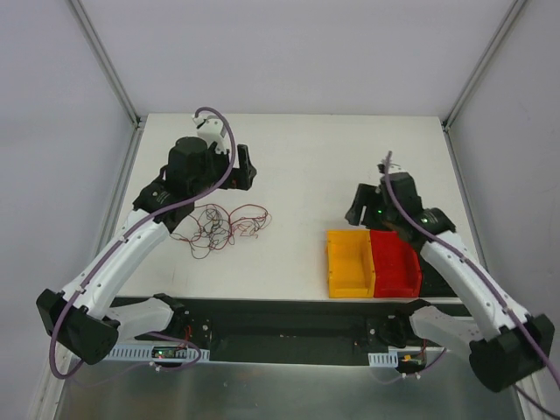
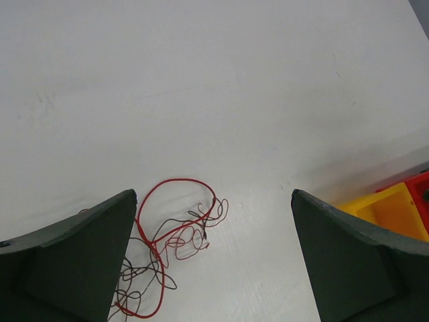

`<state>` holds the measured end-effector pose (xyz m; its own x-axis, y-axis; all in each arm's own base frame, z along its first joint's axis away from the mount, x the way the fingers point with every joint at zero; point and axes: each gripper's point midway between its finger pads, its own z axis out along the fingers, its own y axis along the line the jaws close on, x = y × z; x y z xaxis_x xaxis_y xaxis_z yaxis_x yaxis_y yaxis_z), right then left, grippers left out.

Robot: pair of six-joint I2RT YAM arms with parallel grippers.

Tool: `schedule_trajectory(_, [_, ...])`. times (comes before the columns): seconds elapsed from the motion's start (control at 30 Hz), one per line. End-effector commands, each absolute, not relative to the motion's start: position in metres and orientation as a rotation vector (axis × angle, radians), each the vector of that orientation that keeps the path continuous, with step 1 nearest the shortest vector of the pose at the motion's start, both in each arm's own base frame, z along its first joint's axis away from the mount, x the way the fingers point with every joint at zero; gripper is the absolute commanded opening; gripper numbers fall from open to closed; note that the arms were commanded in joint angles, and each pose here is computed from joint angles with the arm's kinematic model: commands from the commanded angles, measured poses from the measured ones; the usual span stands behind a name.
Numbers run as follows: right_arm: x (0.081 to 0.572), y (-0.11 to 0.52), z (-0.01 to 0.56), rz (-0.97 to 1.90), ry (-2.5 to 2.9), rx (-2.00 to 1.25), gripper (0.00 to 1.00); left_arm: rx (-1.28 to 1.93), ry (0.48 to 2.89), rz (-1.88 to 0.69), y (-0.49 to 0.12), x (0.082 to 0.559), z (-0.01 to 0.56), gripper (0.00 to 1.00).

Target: Untangle the cables

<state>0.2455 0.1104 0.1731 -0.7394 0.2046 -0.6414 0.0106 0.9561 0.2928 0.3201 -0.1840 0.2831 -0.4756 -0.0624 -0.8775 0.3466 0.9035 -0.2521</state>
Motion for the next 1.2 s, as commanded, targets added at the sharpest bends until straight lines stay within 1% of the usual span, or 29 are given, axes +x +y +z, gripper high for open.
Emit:
schedule_trajectory(0.0, [0.278, 0.225, 0.192, 0.746, 2.276, -0.019, 0.64, 0.099, 1.871, -0.397, -0.159, 0.327, 0.313, 0.99])
schedule_trajectory(0.13, [0.295, 0.314, 0.174, 0.905, 2.200, -0.299, 0.61, 0.115, 1.866, -0.399, -0.160, 0.326, 0.314, 0.99])
schedule_trajectory(0.2, [0.301, 0.342, 0.140, 0.916, 2.242, -0.350, 0.61, 0.123, 1.866, -0.417, -0.163, 0.325, 0.314, 0.99])
schedule_trajectory(0.3, [0.309, 0.370, 0.119, 0.979, 2.245, -0.345, 0.57, 0.129, 1.865, -0.420, -0.163, 0.324, 0.314, 0.99])
schedule_trajectory(0.5, [0.321, 0.387, 0.081, 0.932, 2.262, -0.329, 0.54, 0.140, 1.855, -0.438, -0.165, 0.322, 0.318, 0.99])
schedule_trajectory(0.63, [0.328, 0.384, 0.063, 0.890, 2.268, -0.277, 0.50, 0.144, 1.858, -0.446, -0.166, 0.321, 0.317, 0.99])
schedule_trajectory(0.77, [0.334, 0.380, 0.050, 0.845, 2.288, -0.224, 0.37, 0.142, 1.852, -0.440, -0.165, 0.321, 0.319, 0.99])
schedule_trajectory(0.9, [0.337, 0.384, 0.044, 0.847, 2.284, -0.231, 0.36, 0.137, 1.852, -0.448, -0.165, 0.320, 0.319, 0.99])
schedule_trajectory(0.93, [0.338, 0.385, 0.044, 0.846, 2.281, -0.236, 0.33, 0.130, 1.854, -0.457, -0.166, 0.320, 0.319, 0.99])
schedule_trajectory(0.97, [0.340, 0.386, 0.042, 0.843, 2.279, -0.235, 0.28, 0.124, 1.858, -0.466, -0.167, 0.320, 0.318, 0.99])
schedule_trajectory(1.0, [0.341, 0.388, 0.043, 0.841, 2.278, -0.235, 0.18, 0.114, 1.861, -0.484, -0.169, 0.319, 0.318, 0.99])
schedule_trajectory(1.07, [0.344, 0.382, 0.045, 0.810, 2.281, -0.206, 0.03, 0.096, 1.877, -0.526, -0.174, 0.318, 0.314, 0.99])
schedule_trajectory(1.1, [0.344, 0.381, 0.050, 0.806, 2.271, -0.201, 0.00, 0.084, 1.888, -0.541, -0.177, 0.320, 0.310, 0.99])
schedule_trajectory(1.17, [0.342, 0.373, 0.062, 0.790, 2.252, -0.198, 0.00, 0.058, 1.924, -0.551, -0.180, 0.323, 0.298, 0.99])
